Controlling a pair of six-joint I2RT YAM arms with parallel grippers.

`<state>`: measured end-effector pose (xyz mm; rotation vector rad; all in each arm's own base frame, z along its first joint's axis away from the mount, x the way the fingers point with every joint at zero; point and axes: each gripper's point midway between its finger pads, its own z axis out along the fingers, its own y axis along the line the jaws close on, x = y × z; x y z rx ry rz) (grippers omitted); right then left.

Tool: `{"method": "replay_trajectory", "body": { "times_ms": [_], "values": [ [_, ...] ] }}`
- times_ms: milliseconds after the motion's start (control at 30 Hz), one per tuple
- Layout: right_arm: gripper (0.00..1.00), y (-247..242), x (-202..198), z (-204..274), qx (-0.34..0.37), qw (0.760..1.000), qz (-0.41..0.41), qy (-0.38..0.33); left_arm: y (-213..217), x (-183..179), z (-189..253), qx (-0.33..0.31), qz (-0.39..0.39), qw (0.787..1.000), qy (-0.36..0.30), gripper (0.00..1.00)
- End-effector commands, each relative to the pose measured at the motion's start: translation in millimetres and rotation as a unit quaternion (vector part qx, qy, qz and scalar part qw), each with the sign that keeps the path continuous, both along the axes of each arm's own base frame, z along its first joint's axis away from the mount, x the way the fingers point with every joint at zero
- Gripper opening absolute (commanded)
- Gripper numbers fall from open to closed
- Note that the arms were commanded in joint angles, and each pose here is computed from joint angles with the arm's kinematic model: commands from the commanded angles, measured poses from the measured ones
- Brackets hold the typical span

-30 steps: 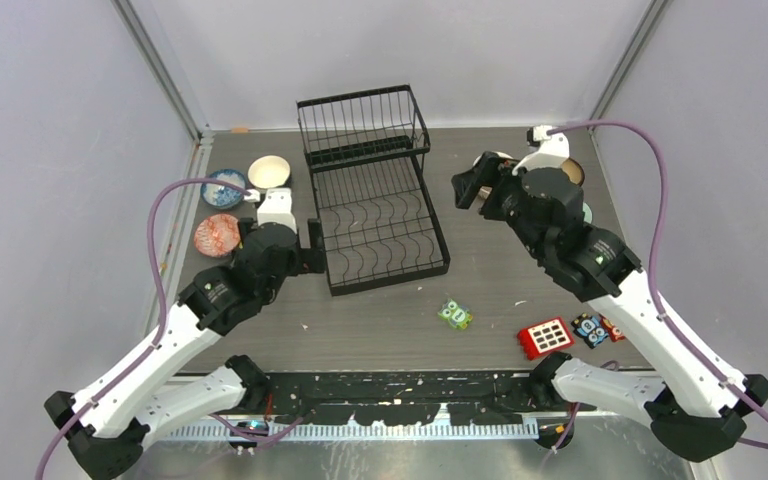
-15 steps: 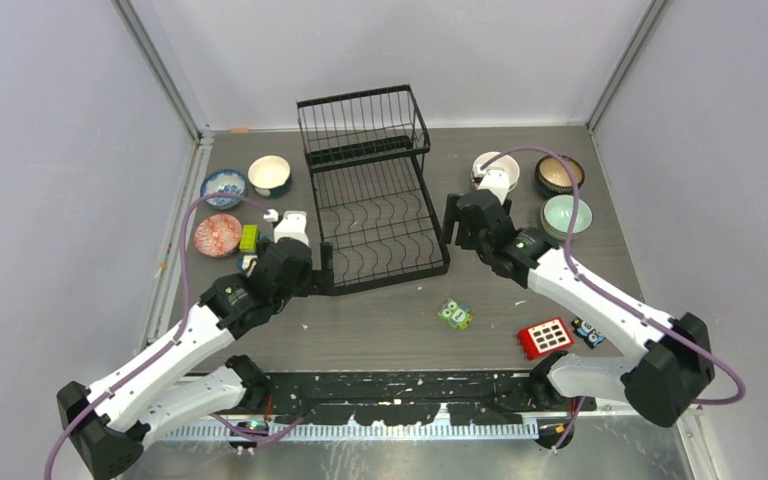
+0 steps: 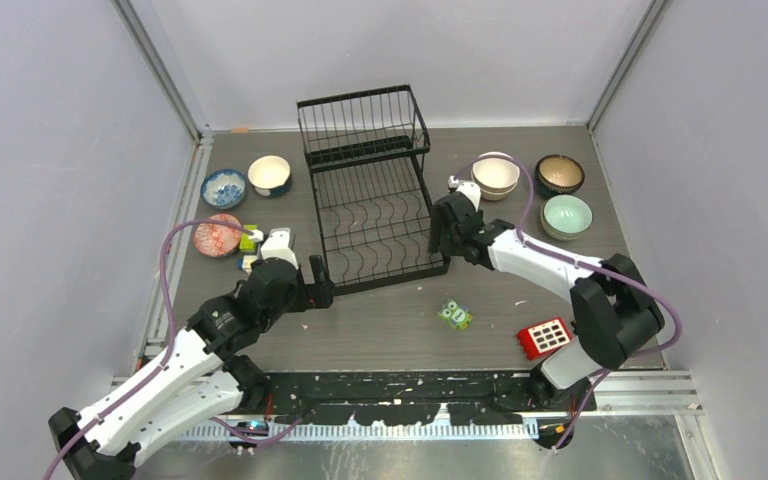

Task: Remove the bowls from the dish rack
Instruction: Move the dish rack to the center of the board.

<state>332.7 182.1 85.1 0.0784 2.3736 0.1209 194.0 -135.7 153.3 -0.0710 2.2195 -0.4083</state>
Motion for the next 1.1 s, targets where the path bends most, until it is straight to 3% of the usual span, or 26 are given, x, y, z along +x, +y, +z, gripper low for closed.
{"method": "replay_trajectory", "body": {
  "times_ms": [0, 200, 533, 867, 967, 1067],
  "values": [
    [0.65, 1, 14, -7, 0.003, 1.000, -0.009, -0.007, -7, 0, 6, -0.032, -0.001, 0.999, -0.006, 0.99],
    [0.43, -9, 14, -24, -0.015, 1.000, -0.021, 0.011, -7, -2, 7, -0.039, 0.002, 0.999, -0.003, 0.99],
    [0.27, -46, 14, -29, -0.034, 0.996, -0.077, 0.017, 0, 0, 12, -0.029, 0.012, 0.999, -0.018, 0.99],
    [0.27, -74, 15, -20, -0.036, 0.993, -0.113, 0.013, 6, 2, 14, -0.011, 0.020, 1.000, -0.016, 0.99],
    [0.32, -77, 13, -10, -0.037, 0.993, -0.114, 0.005, 11, 3, 19, 0.003, 0.024, 0.999, -0.023, 0.99],
    [0.46, -75, 13, 9, -0.021, 0.993, -0.111, -0.014, 15, 7, 27, 0.014, 0.029, 0.999, -0.032, 0.99]
  ]
}}
